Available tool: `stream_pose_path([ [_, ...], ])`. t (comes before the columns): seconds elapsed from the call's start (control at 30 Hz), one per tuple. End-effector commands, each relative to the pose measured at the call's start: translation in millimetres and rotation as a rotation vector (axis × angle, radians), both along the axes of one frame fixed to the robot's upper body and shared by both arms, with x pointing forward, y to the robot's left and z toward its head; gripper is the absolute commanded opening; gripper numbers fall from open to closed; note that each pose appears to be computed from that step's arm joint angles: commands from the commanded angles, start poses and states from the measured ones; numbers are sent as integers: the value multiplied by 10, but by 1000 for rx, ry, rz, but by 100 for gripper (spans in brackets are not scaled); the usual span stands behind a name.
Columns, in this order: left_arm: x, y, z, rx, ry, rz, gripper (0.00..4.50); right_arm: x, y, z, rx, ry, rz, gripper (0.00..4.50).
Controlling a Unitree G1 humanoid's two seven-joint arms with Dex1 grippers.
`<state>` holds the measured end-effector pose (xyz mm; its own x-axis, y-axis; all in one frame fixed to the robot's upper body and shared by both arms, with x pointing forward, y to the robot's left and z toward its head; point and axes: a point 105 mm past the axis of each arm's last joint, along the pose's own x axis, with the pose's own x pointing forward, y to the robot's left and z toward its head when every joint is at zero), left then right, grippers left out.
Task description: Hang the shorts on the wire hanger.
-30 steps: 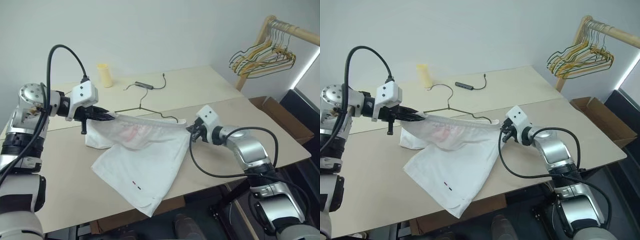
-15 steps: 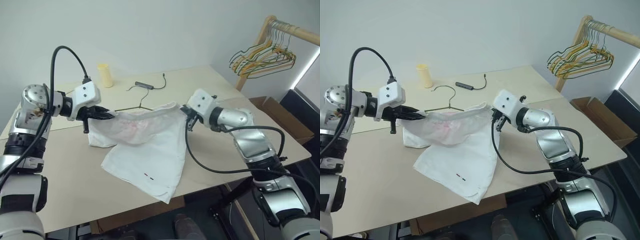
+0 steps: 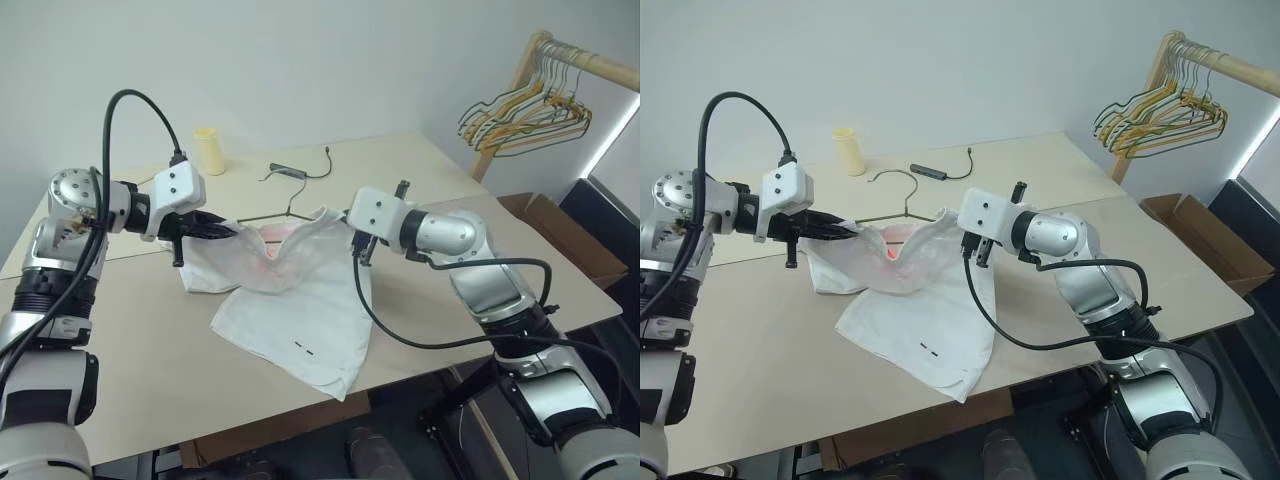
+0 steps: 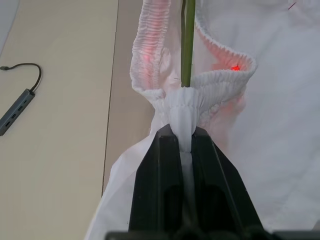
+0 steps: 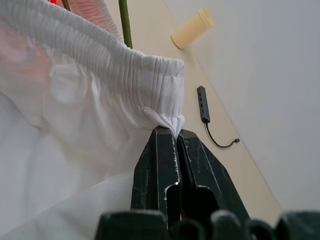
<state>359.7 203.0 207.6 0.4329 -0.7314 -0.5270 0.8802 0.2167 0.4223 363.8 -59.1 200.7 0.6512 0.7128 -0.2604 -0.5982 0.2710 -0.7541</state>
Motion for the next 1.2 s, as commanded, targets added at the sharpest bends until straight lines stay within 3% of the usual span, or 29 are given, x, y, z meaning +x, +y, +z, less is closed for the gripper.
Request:
stream_pose_path([
  [0.03, -8, -1, 184, -28, -66, -3, 0, -131, 95, 101, 8, -17, 87, 72],
  [0.27, -131, -23, 209, -56, -32, -83, 0, -112, 28, 34, 33, 54, 95, 314],
  [0.57, -213, -37, 187, -69, -1, -118, 0, -51, -83, 71, 85, 96, 80, 314],
  [0.7, -230, -72, 206, -81, -10, -146, 0, -211, -81, 85, 102, 226, 211, 314],
  [0.87, -263, -98, 216, -92, 1, -180, 0, -260, -104, 45, 107, 379, 248, 314],
  [0.97, -313, -128, 217, -107, 18, -216, 0, -272, -90, 23, 108, 429, 257, 257],
  [1.2, -331, -157, 174, -106, 30, -229, 0, -329, -33, 18, 95, 458, 287, 13],
])
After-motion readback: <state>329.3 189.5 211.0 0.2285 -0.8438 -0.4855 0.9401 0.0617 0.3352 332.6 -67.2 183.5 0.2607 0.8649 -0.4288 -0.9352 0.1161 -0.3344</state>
